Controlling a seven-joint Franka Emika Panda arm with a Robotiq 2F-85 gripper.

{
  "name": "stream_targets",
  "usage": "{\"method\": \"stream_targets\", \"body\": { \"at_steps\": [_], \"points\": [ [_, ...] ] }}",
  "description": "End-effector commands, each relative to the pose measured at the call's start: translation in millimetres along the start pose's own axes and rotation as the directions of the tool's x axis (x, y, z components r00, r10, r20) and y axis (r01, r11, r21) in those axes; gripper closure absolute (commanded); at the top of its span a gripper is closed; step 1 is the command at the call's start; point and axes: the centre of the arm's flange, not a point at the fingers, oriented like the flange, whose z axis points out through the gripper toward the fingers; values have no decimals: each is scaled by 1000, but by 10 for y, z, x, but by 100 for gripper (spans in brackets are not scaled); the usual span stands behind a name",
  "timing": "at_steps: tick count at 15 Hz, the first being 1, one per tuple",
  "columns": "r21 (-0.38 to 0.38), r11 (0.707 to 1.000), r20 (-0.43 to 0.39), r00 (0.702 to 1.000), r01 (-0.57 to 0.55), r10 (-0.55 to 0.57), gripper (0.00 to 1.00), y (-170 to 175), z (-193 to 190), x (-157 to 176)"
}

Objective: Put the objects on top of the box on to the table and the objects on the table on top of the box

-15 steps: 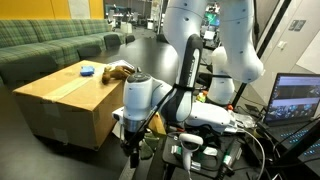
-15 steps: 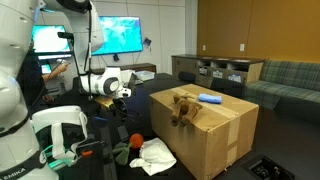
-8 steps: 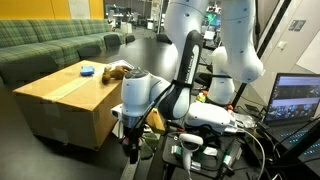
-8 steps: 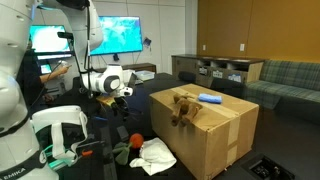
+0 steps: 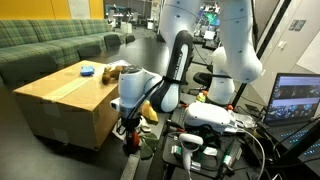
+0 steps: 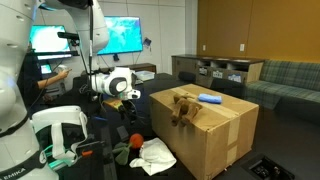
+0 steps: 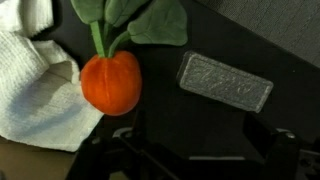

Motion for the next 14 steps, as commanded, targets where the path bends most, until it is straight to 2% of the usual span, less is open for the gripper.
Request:
{"method": "stream_targets", "body": {
  "at_steps": [1, 7, 14],
  "points": [
    [4, 1000, -6, 1000, -5, 5, 0, 256, 77, 56],
    [34, 999, 18, 999, -42, 42, 0, 609, 190, 40],
    [73, 995, 19, 997, -73, 71, 0, 801, 282, 40]
  ]
}}
